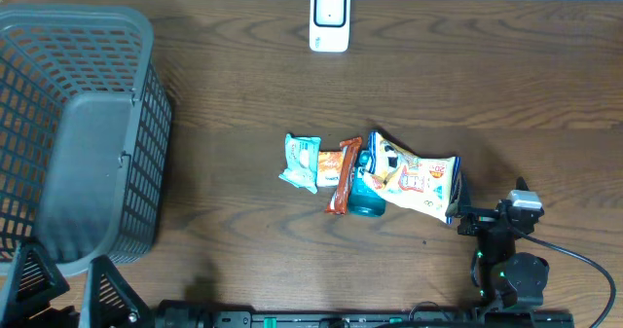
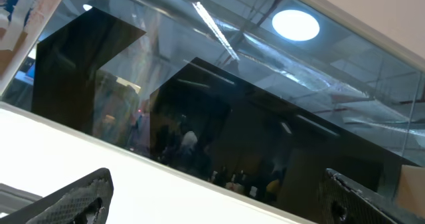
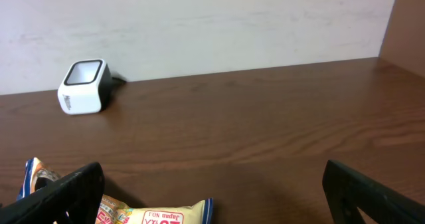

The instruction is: Scan the item barcode

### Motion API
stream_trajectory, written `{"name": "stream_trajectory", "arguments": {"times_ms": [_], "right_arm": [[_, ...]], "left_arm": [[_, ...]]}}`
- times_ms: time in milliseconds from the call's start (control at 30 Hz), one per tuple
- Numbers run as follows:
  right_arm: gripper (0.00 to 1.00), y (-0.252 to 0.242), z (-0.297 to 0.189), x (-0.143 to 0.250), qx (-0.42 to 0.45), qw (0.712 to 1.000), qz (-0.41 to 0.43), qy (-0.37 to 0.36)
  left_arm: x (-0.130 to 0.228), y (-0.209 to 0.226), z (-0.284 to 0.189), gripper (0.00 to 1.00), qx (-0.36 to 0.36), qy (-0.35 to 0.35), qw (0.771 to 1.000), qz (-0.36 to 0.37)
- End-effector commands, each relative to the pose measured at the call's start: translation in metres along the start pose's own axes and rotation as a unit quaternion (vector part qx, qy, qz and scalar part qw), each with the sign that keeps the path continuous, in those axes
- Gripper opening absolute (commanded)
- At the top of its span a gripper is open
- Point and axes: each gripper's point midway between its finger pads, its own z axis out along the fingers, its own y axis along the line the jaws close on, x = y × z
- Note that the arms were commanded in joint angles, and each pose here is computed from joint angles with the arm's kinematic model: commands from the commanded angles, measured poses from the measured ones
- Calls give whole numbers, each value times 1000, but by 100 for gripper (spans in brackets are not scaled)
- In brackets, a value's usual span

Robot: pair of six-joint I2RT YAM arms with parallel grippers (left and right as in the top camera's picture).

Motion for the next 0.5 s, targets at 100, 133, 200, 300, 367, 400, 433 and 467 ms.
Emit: {"name": "stream_trajectory", "arguments": {"times_ms": [100, 133, 200, 300, 367, 400, 433, 467], "right_arm": [[99, -1, 0, 0, 2, 1000, 6, 0], [99, -1, 0, 0, 2, 1000, 6, 0], [99, -1, 0, 0, 2, 1000, 6, 0], [99, -1, 0, 0, 2, 1000, 6, 0], [99, -1, 0, 0, 2, 1000, 6, 0], [99, -1, 0, 0, 2, 1000, 6, 0], [99, -1, 0, 0, 2, 1000, 6, 0], [99, -1, 0, 0, 2, 1000, 6, 0]], "left_arm": [[5, 6, 0, 98, -13, 3, 1000, -2], [7, 7, 1, 98, -14, 5, 1000, -2], [12, 9, 2, 98, -16, 9, 1000, -1], [28, 16, 6, 98, -23, 26, 999, 2], [45, 24, 8, 98, -32, 46, 998, 16], [56, 29, 9, 98, -38, 60, 997, 20], [69, 35, 10, 98, -44, 76, 996, 21], [81, 38, 11, 98, -45, 91, 995, 21]]}}
